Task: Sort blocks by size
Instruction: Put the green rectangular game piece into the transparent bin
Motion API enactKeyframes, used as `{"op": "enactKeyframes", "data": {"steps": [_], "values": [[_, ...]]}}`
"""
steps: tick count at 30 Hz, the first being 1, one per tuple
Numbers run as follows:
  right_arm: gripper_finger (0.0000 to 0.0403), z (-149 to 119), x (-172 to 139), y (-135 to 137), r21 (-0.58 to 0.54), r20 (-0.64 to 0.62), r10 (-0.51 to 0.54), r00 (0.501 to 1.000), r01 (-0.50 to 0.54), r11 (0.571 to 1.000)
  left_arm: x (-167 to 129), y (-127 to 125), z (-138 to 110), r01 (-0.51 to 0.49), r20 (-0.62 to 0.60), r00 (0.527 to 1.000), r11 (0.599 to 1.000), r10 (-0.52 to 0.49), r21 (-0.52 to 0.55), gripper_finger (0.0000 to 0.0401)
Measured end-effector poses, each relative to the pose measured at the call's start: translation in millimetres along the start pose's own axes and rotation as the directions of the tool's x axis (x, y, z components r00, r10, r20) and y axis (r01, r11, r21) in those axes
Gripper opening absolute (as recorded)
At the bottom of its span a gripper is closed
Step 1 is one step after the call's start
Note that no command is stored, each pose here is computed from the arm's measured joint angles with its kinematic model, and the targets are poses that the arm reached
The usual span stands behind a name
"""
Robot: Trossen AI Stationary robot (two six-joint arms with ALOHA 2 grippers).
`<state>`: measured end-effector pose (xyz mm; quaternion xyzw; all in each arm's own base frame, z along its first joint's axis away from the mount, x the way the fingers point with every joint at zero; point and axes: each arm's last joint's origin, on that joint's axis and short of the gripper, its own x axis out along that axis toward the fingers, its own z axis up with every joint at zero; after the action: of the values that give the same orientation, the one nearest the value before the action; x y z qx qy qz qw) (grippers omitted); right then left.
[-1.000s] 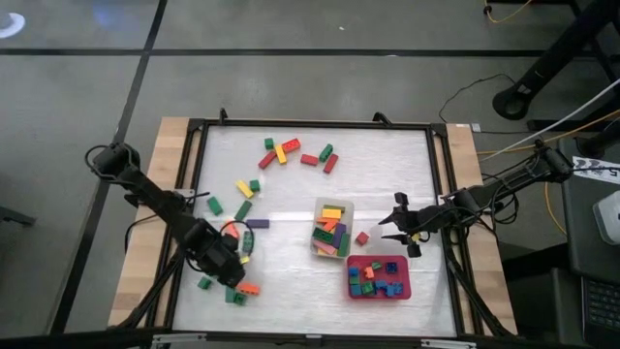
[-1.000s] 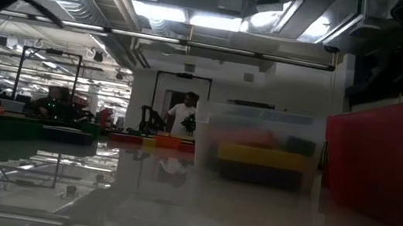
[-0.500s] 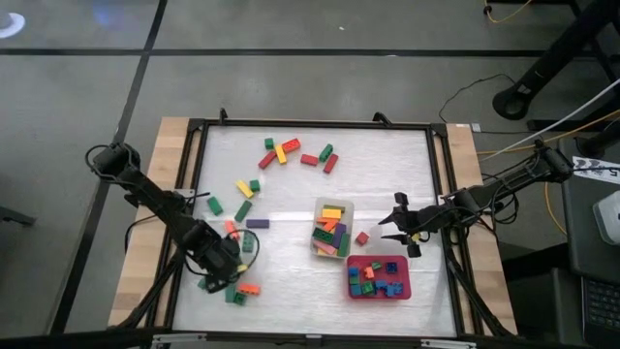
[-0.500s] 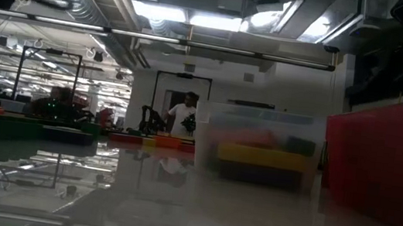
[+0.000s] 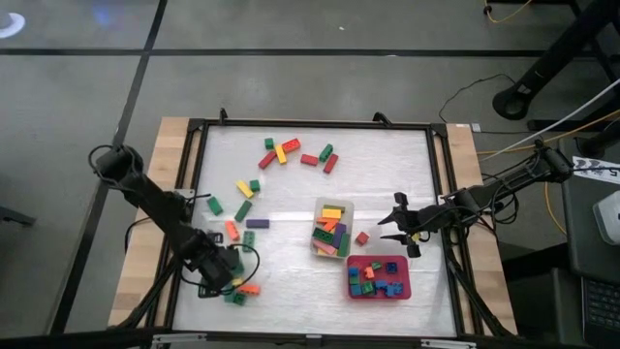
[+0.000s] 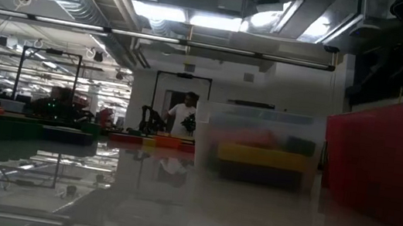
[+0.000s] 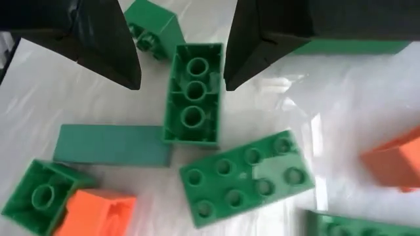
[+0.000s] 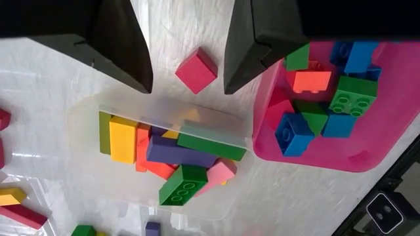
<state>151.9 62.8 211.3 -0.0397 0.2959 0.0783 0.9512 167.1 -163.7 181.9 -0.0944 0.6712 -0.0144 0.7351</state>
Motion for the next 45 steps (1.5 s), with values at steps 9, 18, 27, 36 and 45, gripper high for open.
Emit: {"op": "enactKeyframes", "data": {"steps": [9, 18, 27, 36, 45], "values": [[0.0186, -0.1, -0.1, 0.0, 0.000, 0.000, 0.000, 1.000, 0.000, 1.000, 21.8, -6.3, -0.9, -0.062, -0.045, 0.997, 0.998, 0.063, 0.020, 0.0207], [0.0186, -0.1, -0.1, 0.0, 0.000, -0.001, 0.000, 1.000, 0.000, 1.000, 43.7, -8.1, 1.8, -0.131, -0.095, 0.987, 0.990, 0.126, -0.049, 0.0207], [0.0186, -0.2, -0.1, 0.0, 0.000, -0.001, 0.000, 1.000, 0.000, 1.000, 46.1, -4.5, 5.7, -0.138, -0.115, 0.986, 0.982, 0.123, -0.132, 0.0204], [0.0186, -0.1, -0.1, 0.0, -0.001, -0.001, 0.000, 1.000, 0.000, 1.000, 34.6, 5.7, 13.7, -0.101, -0.114, 0.991, 0.960, 0.073, -0.263, 0.0119], [0.0186, 0.0, -0.1, 0.0, -0.001, 0.000, 0.000, 1.000, 0.000, 1.000, -2.2, 21.2, 24.8, 0.034, 0.015, 0.999, 0.932, -0.031, -0.362, 0.0119]]}}
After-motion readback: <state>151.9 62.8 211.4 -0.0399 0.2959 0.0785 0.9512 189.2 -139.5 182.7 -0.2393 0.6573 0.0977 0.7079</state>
